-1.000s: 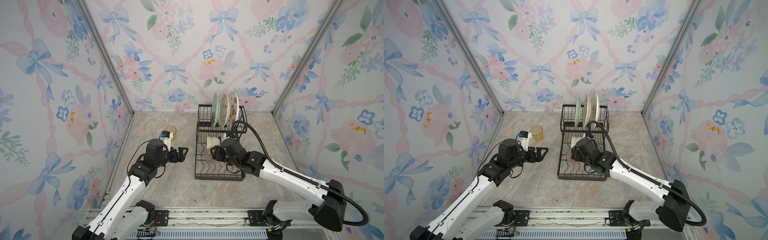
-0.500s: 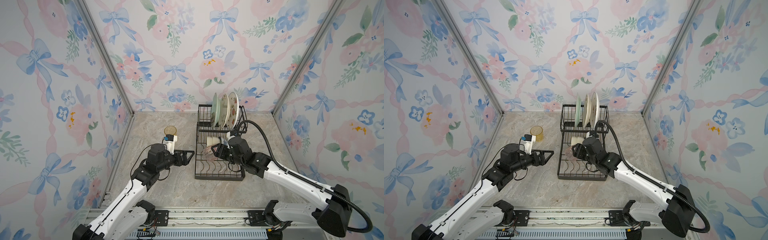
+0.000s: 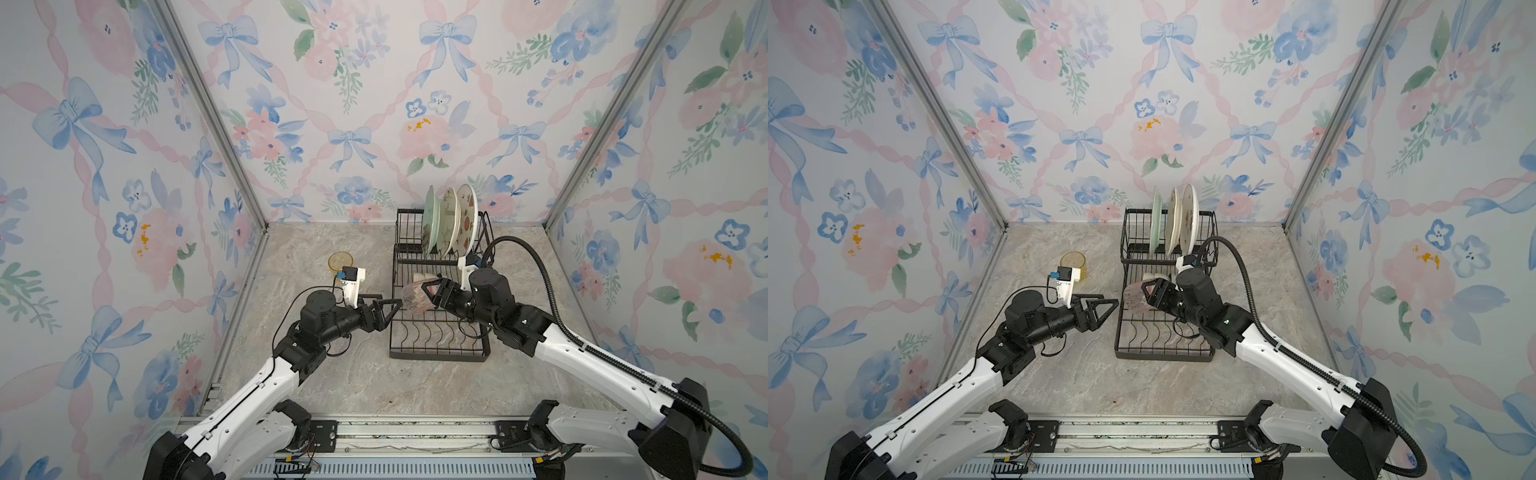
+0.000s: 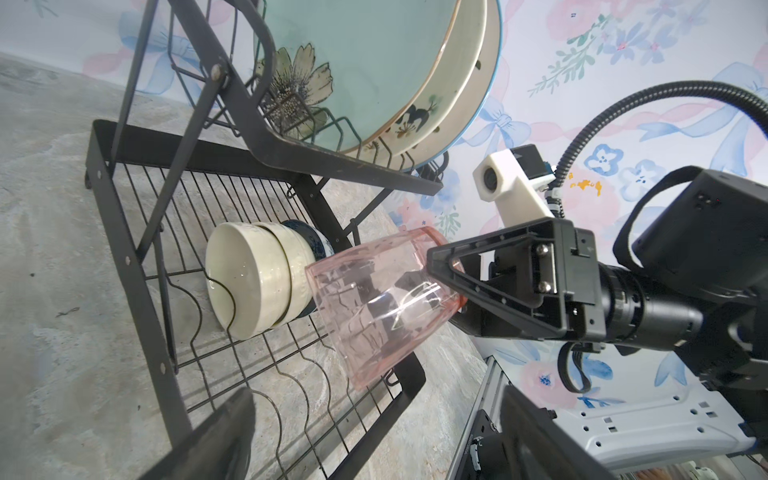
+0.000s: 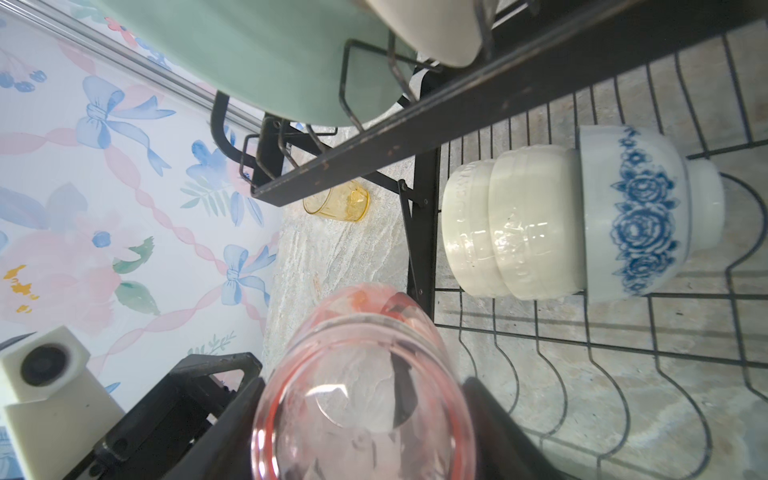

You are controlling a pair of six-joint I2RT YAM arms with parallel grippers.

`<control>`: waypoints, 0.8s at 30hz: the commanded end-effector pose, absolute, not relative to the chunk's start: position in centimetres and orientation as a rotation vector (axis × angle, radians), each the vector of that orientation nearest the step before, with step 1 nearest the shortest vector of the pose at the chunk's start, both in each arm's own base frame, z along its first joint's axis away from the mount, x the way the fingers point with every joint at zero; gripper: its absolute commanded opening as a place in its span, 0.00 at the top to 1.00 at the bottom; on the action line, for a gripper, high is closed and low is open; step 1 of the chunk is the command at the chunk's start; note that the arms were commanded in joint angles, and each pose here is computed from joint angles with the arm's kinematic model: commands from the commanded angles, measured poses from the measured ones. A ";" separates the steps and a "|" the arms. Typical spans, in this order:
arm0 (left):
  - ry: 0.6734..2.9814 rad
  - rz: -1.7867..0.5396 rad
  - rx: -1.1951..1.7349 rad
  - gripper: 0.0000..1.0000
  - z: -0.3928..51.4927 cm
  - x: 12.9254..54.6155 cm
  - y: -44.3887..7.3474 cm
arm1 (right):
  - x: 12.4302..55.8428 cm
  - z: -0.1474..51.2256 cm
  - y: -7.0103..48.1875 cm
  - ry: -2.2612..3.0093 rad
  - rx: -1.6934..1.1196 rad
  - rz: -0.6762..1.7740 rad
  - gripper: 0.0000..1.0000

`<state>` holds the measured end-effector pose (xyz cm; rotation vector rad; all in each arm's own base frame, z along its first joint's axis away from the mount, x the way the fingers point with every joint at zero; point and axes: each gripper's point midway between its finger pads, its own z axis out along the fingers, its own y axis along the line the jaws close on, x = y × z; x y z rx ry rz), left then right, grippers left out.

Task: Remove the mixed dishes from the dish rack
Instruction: 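Bring the pink glass toward the left gripper while the left gripper reaches to it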

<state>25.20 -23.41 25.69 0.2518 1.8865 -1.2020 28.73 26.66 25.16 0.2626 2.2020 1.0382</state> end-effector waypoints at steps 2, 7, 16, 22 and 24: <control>1.841 -1.239 0.286 0.09 26.6 25.1 -24.5 | 28.9 27.7 27.4 2.116 0.276 1.184 0.48; 1.843 -1.247 0.315 0.10 26.8 25.4 -25.7 | 28.7 28.4 27.5 2.089 0.282 1.228 0.48; 1.818 -1.243 0.322 0.14 27.1 26.2 -26.7 | 28.3 29.1 27.1 2.068 0.287 1.250 0.48; 1.740 -1.255 0.336 0.19 28.8 26.6 -27.1 | 28.1 29.4 27.5 2.056 0.288 1.301 0.48; 1.725 -1.263 0.344 0.20 29.2 26.7 -27.3 | 28.1 29.5 27.6 2.052 0.287 1.315 0.48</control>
